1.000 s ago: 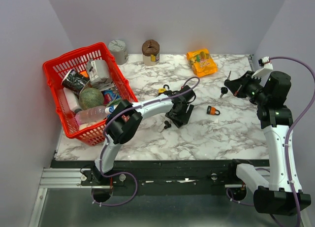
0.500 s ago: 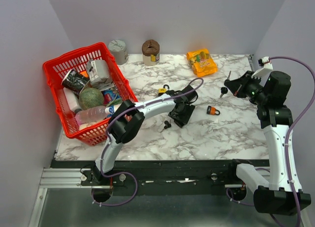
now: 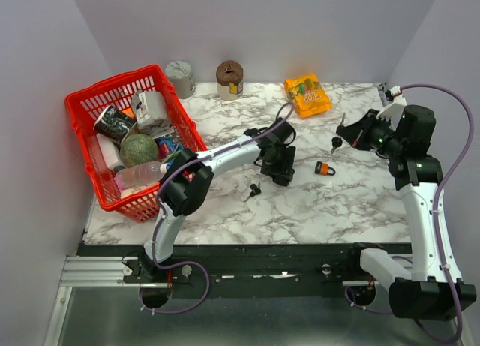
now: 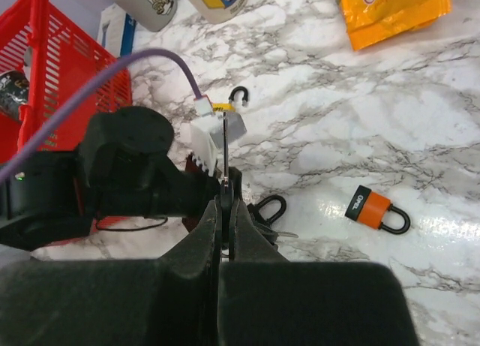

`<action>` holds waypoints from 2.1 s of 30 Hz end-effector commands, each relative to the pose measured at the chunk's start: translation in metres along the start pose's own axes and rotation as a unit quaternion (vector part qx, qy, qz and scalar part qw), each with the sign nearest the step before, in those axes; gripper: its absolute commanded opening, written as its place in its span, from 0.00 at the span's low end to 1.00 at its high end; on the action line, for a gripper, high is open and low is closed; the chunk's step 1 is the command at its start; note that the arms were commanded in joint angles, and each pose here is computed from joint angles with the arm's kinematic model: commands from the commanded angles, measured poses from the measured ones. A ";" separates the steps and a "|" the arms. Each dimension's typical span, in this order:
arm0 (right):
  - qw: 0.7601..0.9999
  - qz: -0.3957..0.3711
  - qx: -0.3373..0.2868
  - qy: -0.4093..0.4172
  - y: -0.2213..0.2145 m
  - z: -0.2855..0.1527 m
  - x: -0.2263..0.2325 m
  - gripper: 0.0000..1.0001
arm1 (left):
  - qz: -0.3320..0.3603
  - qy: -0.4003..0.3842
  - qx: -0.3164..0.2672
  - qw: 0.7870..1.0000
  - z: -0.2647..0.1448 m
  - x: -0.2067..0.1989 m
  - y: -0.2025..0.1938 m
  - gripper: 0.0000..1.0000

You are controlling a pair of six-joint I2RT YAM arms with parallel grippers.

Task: Unlock with the key

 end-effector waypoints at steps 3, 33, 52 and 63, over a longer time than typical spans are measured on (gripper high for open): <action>0.999 0.005 0.042 0.023 -0.004 -0.008 0.023 0.01 | -0.114 -0.219 -0.204 0.947 -0.144 -0.080 0.104 0.00; 0.986 0.007 0.149 0.073 -0.052 -0.012 0.082 0.01 | -0.248 -0.310 -0.351 0.848 -0.272 -0.097 0.125 0.00; 0.982 0.040 0.164 0.078 -0.056 0.009 0.082 0.01 | -0.246 -0.306 -0.349 0.851 -0.271 -0.103 0.113 0.00; 0.984 0.035 0.155 0.076 -0.052 0.009 0.083 0.01 | -0.248 -0.309 -0.346 0.851 -0.268 -0.104 0.112 0.00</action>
Point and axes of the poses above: each gripper's point midway between its finger pads, its own z axis out along the fingers, its own x axis along the line the jaws close on, y = z × x, the point moved 4 cm from there along -z, back along the fingers, and after that the axes turned 10 degrees about z, right-handed, at the moved point
